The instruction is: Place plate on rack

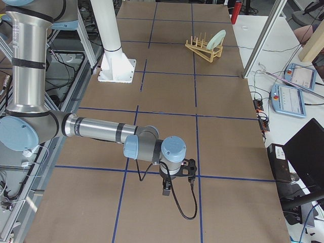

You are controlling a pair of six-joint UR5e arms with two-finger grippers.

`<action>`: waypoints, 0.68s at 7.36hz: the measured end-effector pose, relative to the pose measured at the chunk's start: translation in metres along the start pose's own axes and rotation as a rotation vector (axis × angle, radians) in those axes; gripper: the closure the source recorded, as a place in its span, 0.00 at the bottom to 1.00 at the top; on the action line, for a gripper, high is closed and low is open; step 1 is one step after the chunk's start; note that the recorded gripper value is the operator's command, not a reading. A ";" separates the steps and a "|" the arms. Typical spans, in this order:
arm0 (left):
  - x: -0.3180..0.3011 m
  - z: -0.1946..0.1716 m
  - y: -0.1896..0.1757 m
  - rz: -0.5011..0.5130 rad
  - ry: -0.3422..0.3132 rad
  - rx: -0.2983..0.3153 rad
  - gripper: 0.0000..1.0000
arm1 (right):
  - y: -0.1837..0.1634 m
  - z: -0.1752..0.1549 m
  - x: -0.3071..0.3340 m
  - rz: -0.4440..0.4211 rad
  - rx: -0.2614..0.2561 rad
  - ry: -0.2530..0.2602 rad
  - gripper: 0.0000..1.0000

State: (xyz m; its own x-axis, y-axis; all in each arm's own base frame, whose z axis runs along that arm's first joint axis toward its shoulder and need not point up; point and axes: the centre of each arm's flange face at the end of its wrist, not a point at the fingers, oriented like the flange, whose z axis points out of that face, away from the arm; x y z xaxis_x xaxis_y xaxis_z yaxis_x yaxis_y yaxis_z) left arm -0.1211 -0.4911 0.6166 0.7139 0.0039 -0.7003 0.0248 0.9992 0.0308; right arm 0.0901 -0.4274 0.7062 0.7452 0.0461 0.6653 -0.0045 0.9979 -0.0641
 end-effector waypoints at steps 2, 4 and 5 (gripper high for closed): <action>-0.001 0.002 0.000 -0.001 0.001 -0.002 0.00 | 0.000 0.000 0.000 0.000 0.000 0.000 0.00; -0.001 0.001 0.000 0.000 0.001 -0.001 0.00 | 0.000 0.000 0.000 0.000 0.000 0.000 0.00; 0.000 0.000 0.000 0.002 0.000 0.002 0.00 | 0.000 0.000 0.000 0.000 0.000 0.000 0.00</action>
State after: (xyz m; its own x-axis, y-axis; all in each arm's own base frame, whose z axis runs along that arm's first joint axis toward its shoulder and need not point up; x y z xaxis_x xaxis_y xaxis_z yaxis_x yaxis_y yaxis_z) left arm -0.1211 -0.4914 0.6163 0.7137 0.0060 -0.7004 0.0246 0.9991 0.0337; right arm 0.0901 -0.4275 0.7062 0.7452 0.0459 0.6653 -0.0045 0.9979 -0.0639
